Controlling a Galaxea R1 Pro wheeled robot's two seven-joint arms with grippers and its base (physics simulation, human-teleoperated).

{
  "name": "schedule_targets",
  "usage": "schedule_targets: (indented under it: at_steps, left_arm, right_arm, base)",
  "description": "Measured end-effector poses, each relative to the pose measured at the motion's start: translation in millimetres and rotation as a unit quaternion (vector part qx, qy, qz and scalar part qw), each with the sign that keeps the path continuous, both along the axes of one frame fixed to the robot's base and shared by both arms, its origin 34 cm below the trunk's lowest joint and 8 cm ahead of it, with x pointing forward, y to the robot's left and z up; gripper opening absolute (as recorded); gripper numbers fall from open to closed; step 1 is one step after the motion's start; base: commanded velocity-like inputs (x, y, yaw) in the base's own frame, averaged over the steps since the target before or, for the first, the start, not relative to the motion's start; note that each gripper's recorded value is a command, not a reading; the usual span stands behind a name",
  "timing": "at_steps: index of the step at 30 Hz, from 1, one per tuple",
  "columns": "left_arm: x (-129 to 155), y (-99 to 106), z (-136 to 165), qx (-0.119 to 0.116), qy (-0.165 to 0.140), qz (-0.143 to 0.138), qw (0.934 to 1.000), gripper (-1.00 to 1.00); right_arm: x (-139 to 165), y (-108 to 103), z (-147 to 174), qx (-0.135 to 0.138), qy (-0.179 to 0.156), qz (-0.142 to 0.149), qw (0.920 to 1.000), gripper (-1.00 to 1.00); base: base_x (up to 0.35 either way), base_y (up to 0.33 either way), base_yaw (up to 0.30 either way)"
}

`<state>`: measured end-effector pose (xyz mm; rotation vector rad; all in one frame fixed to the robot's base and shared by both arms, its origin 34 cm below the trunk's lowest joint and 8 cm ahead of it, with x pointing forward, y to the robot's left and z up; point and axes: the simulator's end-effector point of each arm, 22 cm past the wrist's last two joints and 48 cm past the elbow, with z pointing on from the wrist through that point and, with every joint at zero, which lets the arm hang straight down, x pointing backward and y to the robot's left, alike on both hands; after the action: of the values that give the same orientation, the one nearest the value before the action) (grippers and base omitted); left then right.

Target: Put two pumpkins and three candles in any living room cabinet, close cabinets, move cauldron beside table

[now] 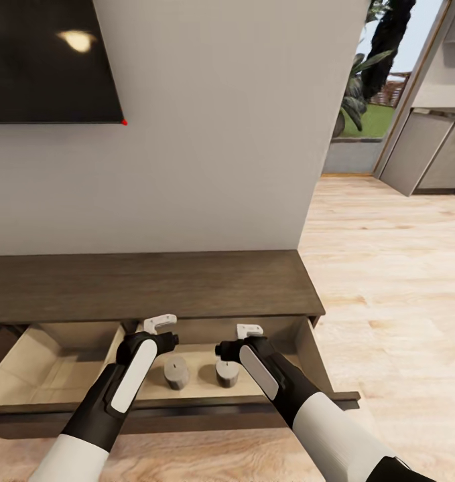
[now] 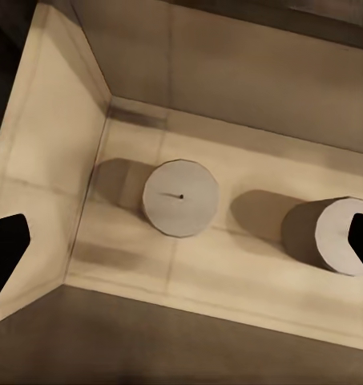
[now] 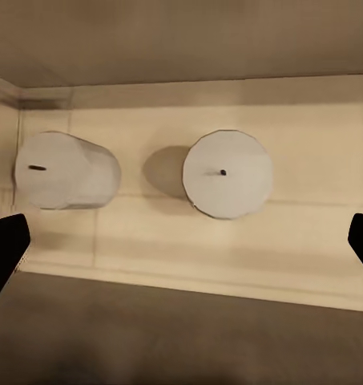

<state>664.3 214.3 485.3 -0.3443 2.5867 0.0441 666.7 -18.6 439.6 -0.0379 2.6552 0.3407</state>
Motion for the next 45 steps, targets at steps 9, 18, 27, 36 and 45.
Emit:
schedule_targets:
  at_steps: [9, 18, 27, 36, 45]
  left_arm:
    - [4.2, -0.3, 19.4, -0.001, 0.000, 0.000, 1.0000, 1.00]
    - [8.0, -0.5, 38.5, -0.001, 0.000, 0.000, 1.0000, 1.00]
    - [13.8, -2.5, 61.6, -0.001, 0.000, -0.005, 1.0000, 1.00]
    - [27.2, 10.0, 119.3, -0.002, -0.019, -0.014, 0.9997, 1.00]
    - [27.9, 12.1, 135.2, -0.003, -0.012, -0.012, 0.9998, 1.00]
  right_arm:
    - [6.1, 0.4, 20.7, 0.001, -0.005, -0.002, 1.0000, 1.00]
    - [11.2, 2.6, 42.5, 0.004, -0.007, 0.001, 1.0000, 1.00]
    - [22.6, 10.9, 77.5, 0.018, -0.021, 0.005, 0.9996, 1.00]
    - [40.1, 25.4, 129.7, 0.042, -0.052, 0.013, 0.9977, 1.00]
    - [48.3, 50.8, 208.3, 0.075, -0.084, 0.055, 0.9922, 1.00]
  base:
    - [-0.002, 0.000, 0.000]
    - [-0.071, 0.000, 0.000]
    - [-0.264, 0.000, 0.000]
    - [-0.025, 0.000, 0.000]
    - [-0.096, 0.000, 0.000]
